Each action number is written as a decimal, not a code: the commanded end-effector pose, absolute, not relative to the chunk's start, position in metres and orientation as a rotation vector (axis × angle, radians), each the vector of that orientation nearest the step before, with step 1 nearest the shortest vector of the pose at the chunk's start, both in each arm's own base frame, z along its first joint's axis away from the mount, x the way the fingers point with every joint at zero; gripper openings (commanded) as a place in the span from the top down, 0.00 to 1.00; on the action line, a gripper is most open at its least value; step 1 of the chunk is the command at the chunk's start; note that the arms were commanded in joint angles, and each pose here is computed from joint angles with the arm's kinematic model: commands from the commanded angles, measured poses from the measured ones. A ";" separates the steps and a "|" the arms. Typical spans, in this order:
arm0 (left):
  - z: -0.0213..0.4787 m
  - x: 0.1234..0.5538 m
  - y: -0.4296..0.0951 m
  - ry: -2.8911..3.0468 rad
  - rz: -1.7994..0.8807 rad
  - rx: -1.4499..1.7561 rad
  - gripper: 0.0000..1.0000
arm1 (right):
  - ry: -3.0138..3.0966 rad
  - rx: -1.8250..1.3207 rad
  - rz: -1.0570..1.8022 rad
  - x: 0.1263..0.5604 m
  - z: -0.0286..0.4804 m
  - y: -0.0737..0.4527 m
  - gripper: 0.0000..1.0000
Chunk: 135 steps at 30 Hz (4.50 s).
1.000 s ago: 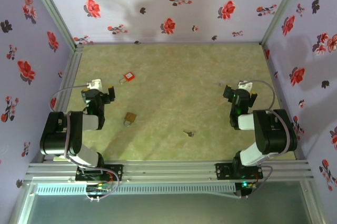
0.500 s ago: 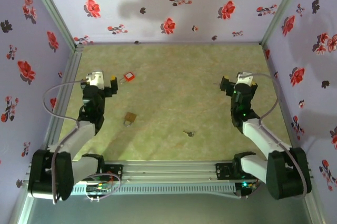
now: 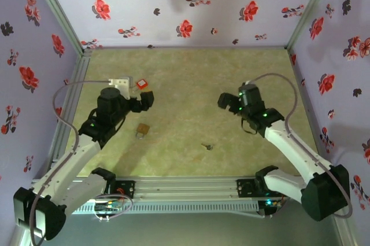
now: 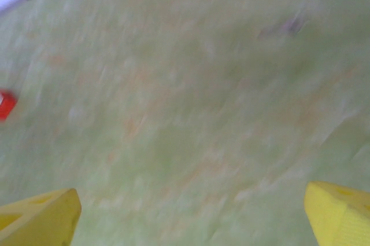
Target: Unlock with the key
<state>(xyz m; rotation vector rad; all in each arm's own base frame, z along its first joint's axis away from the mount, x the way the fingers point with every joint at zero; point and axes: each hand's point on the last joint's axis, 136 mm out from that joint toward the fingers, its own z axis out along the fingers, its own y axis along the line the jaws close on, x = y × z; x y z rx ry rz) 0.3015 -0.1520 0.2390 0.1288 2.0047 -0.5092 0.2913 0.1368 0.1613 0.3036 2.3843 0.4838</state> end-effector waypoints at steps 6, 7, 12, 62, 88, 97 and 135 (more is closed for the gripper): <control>0.205 0.241 -0.200 2.163 -0.740 0.173 0.00 | 2.681 0.442 0.586 0.212 0.093 0.196 0.07; 0.202 0.238 -0.204 2.161 -0.745 0.190 0.00 | 2.697 0.449 0.568 0.208 0.087 0.196 0.08; 0.185 0.227 -0.220 2.182 -0.762 0.231 0.00 | 2.771 0.523 0.567 0.196 0.059 0.203 0.19; 0.152 0.227 -0.236 2.240 -0.744 0.240 0.03 | 2.885 0.622 0.428 0.164 0.009 0.191 0.88; 0.212 0.263 -0.342 2.063 -1.551 -0.313 0.08 | 2.435 0.619 0.874 0.237 0.178 0.198 1.00; 0.207 0.269 -0.361 2.035 -1.641 -0.346 0.14 | 2.399 0.638 1.008 0.243 0.187 0.214 1.00; 0.195 0.263 -0.382 2.072 -1.718 -0.330 0.64 | 2.372 0.744 1.109 0.251 0.165 0.225 1.00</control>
